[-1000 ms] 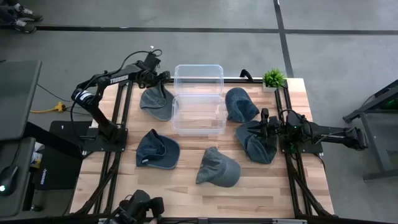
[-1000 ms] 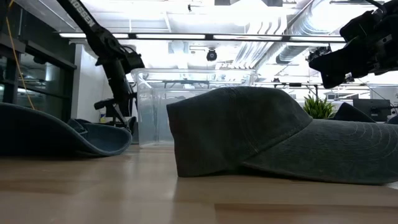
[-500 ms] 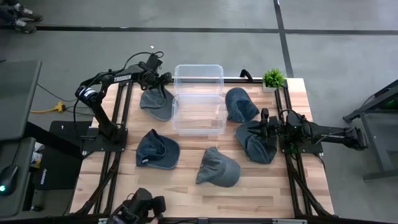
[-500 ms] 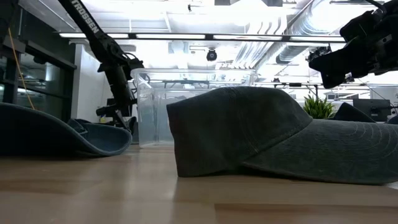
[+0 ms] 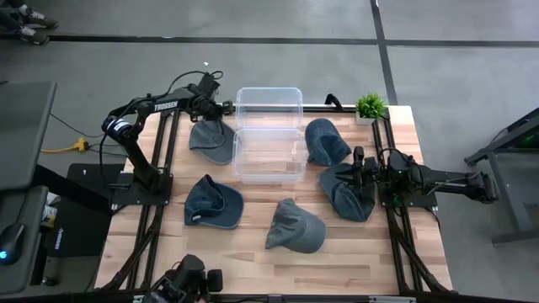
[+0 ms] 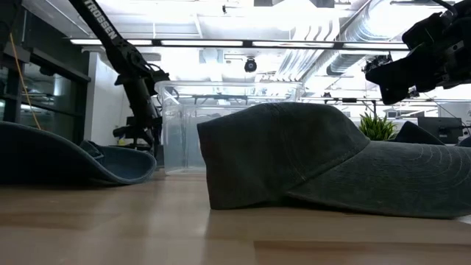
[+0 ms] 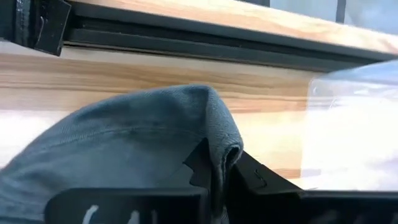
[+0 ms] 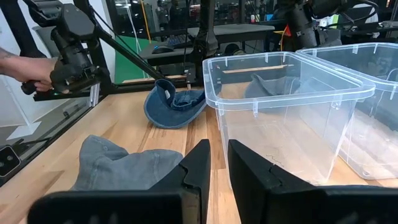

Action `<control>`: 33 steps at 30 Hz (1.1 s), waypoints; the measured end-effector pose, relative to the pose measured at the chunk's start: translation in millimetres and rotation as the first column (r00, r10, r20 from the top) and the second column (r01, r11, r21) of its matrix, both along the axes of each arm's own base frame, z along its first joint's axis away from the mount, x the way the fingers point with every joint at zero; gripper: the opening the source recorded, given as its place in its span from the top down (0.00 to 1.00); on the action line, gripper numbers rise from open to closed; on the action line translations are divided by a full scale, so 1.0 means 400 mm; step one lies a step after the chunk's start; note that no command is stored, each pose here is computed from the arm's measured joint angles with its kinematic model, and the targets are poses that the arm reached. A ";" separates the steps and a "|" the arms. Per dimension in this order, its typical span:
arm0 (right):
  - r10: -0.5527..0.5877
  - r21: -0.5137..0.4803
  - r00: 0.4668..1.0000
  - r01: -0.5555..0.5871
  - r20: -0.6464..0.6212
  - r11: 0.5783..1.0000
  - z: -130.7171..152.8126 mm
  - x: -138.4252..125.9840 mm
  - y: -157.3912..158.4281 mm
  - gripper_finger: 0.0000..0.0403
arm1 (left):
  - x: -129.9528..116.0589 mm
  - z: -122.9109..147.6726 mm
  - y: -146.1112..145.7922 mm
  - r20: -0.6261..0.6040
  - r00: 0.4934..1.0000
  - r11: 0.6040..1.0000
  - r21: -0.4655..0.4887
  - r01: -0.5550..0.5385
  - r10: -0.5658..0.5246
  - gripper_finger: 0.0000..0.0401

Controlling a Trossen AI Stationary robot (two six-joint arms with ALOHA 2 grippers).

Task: Pick & Place hat
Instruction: Put the top gray cap into the top transparent bin

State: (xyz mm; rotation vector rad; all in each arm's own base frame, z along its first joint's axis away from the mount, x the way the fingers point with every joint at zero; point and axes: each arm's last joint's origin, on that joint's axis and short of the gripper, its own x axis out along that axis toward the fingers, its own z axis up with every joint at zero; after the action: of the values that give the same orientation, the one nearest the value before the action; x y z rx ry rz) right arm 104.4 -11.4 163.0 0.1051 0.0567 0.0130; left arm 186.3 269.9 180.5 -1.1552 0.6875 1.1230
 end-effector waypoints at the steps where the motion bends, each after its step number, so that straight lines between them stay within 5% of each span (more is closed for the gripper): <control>1: 0.000 0.000 1.000 0.000 0.000 1.000 0.000 0.000 0.000 0.87 | -0.001 0.000 -0.001 -0.008 1.000 1.000 0.002 0.011 -0.011 0.96; 17: 0.000 0.000 1.000 0.000 0.000 1.000 0.000 0.000 0.000 0.87 | -0.030 0.104 -0.048 -0.022 0.984 0.977 0.111 0.181 -0.179 0.99; 27: 0.000 0.000 1.000 0.000 0.000 1.000 0.000 0.000 0.000 0.87 | -0.073 0.225 -0.110 -0.079 0.940 0.890 0.304 0.340 -0.332 0.99; 33: 0.000 0.000 1.000 0.000 0.000 1.000 0.000 0.000 0.000 0.88 | -0.094 0.321 -0.148 -0.120 0.894 0.771 0.465 0.435 -0.432 0.99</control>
State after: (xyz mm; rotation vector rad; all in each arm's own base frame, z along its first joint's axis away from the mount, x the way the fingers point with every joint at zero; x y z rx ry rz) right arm 104.4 -11.4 163.0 0.1051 0.0566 0.0131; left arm 148.7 210.7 308.8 -0.5221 0.5931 0.8289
